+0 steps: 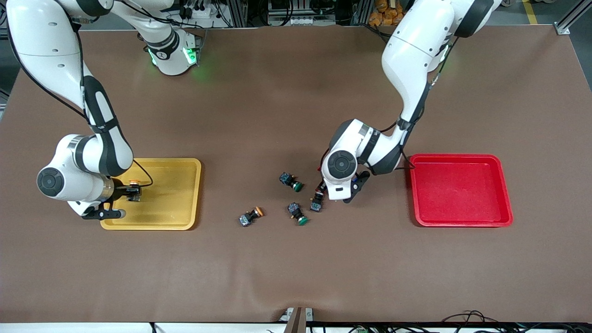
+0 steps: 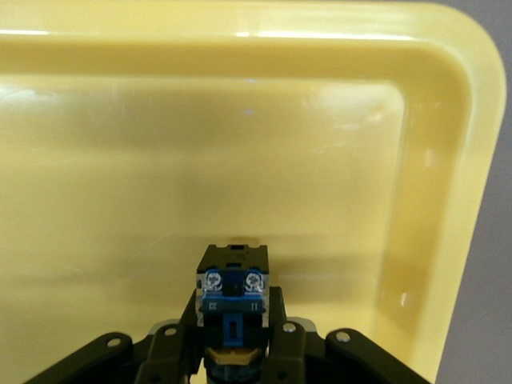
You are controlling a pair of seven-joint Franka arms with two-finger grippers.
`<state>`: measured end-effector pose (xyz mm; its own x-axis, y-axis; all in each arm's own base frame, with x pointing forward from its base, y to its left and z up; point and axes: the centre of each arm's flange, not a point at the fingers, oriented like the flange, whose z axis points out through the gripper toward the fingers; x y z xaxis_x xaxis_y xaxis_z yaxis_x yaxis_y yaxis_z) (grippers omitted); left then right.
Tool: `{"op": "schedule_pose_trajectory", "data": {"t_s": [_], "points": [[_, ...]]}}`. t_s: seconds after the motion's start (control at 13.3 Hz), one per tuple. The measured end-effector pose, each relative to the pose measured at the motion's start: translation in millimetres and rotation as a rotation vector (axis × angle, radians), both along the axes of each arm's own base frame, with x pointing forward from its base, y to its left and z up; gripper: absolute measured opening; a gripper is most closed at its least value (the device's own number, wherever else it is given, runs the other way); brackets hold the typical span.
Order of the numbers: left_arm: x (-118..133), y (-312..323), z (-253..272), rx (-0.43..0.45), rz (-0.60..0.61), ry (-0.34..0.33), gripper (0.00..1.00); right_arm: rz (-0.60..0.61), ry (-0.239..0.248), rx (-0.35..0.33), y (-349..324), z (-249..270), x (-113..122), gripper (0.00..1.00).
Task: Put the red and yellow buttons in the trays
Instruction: 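Place the yellow button in the yellow tray while the left gripper grasps a red button, then carry the red button to the red tray while the right gripper grasps another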
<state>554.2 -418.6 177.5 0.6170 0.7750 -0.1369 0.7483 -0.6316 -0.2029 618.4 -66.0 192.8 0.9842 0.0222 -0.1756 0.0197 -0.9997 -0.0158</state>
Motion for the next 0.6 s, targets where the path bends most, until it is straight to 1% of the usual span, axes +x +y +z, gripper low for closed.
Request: {"op": "schedule_pose_trajectory", "data": {"t_s": [0.07,0.15,0.22,0.3,0.45,0.6], "points": [[-2,-2,-2,0.001,-0.004,0.002,1.0,0.0,-0.001,0.0,0,0,0,0.33],[-4,-5,-3,0.001,-0.008,0.0,1.0,0.001,-0.001,0.0,0,0,0,0.39],[-5,-6,-4,0.0,-0.01,-0.001,1.0,0.003,-0.003,0.0,2,2,1,0.48],[-5,-6,-3,-0.001,-0.011,-0.002,0.93,0.008,-0.001,0.002,5,5,2,0.59],[-4,-6,-3,-0.002,-0.01,-0.005,0.69,0.018,0.029,0.013,12,28,8,0.82],[-3,-7,-1,-0.006,-0.009,-0.011,0.47,0.037,0.054,0.031,25,82,21,1.0]]}}
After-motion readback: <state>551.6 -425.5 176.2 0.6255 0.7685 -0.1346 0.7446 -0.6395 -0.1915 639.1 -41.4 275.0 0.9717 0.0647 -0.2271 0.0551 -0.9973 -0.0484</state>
